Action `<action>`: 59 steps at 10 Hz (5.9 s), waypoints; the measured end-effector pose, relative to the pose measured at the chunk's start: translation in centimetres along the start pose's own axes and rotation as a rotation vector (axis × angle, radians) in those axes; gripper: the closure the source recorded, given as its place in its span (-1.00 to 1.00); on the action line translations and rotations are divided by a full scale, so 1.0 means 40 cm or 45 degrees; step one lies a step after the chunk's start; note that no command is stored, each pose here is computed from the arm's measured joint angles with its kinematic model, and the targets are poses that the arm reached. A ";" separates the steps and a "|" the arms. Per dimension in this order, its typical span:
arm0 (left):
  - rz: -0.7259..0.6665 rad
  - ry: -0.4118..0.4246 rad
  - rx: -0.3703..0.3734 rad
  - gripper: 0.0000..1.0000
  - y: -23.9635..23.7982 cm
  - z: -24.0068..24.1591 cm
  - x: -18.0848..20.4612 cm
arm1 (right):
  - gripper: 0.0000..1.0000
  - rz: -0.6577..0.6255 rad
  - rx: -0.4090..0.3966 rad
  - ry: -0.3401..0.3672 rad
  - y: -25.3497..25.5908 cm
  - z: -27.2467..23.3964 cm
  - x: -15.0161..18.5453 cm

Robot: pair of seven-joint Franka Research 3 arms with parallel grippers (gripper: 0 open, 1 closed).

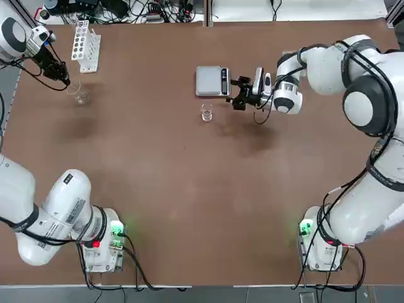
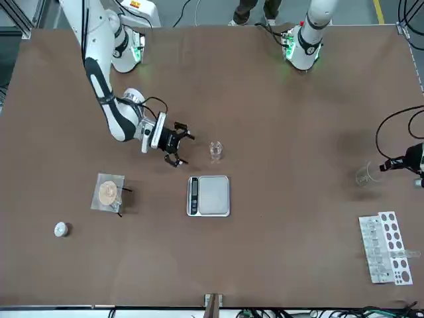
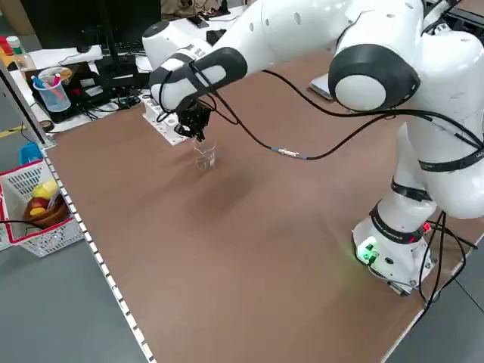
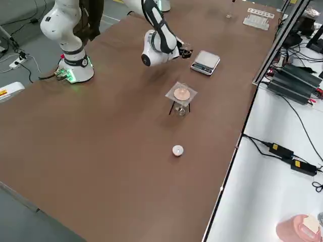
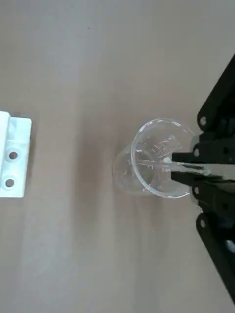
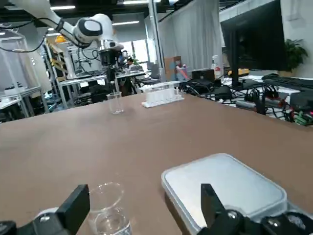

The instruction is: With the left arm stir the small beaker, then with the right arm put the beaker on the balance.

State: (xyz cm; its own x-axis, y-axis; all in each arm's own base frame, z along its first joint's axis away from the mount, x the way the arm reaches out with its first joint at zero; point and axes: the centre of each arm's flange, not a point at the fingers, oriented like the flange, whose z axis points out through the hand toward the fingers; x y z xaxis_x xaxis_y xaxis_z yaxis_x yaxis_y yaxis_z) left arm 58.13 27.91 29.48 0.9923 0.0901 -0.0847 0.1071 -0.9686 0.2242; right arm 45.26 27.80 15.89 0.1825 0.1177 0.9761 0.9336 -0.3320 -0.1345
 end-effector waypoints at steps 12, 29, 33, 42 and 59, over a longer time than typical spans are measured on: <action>0.012 0.006 0.027 0.37 -0.013 -0.006 -0.001 | -1.00 0.050 0.095 -0.120 -0.124 0.104 -0.146; 0.039 0.097 0.319 -0.11 0.189 -0.366 -0.033 | -0.99 -0.040 0.139 -0.115 -0.118 0.196 -0.150; 0.083 0.156 0.434 -0.99 0.453 -0.522 -0.065 | -0.98 -0.042 0.148 -0.118 -0.125 0.204 -0.157; 0.079 0.056 0.368 -0.99 0.719 -0.654 -0.157 | -0.96 -0.047 0.136 -0.097 -0.118 0.254 -0.159; 0.148 0.040 0.309 -0.99 0.833 -0.647 -0.188 | -0.17 -0.040 0.003 0.047 0.032 0.211 0.046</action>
State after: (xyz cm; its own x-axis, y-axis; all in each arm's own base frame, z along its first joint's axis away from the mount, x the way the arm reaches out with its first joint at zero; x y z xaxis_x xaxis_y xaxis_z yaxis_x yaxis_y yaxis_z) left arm 55.83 0.94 62.74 0.9989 -0.0218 -0.0409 -0.0221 -0.9997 -0.0090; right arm 49.38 35.51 16.08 0.1414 0.0936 0.9855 0.9396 -0.3262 -0.1038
